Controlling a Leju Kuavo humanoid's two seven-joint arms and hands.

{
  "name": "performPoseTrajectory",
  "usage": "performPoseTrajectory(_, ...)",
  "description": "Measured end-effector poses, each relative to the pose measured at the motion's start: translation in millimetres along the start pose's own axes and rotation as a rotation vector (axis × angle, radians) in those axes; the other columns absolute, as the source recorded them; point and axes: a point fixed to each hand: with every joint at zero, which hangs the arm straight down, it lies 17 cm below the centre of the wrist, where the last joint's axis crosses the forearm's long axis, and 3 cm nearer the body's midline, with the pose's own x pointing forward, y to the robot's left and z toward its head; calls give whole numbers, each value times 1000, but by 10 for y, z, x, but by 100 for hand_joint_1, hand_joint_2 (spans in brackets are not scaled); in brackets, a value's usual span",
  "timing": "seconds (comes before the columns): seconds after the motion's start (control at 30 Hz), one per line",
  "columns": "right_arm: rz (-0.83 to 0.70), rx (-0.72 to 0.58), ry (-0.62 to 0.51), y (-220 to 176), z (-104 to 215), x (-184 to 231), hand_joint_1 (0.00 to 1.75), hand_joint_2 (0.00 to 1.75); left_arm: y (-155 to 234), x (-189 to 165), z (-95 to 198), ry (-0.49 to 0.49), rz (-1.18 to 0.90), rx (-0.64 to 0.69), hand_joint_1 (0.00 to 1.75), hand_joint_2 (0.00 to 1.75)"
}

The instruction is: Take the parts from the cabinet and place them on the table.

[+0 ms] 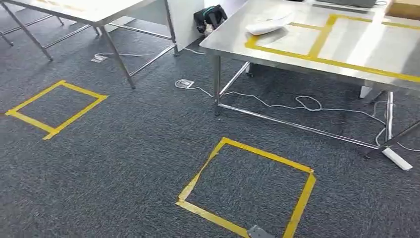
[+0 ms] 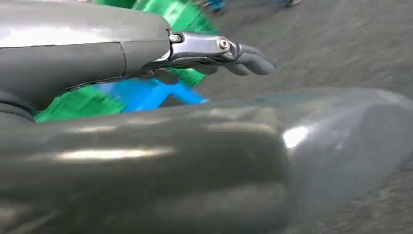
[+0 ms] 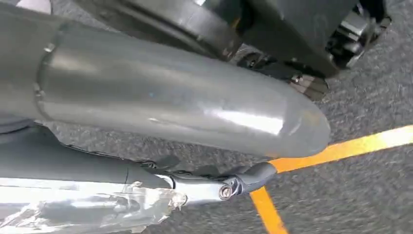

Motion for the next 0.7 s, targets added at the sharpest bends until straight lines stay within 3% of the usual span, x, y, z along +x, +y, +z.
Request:
performPoseTrajectory(0.3,-11,-15,2,-68,-25,30,0,0,-407,-135,165,114,53,-69,0,0)
performPoseTrajectory(0.7,-24,-61,25,20,-5,80,0,0,-999,15,429,249,157,-108,0,0)
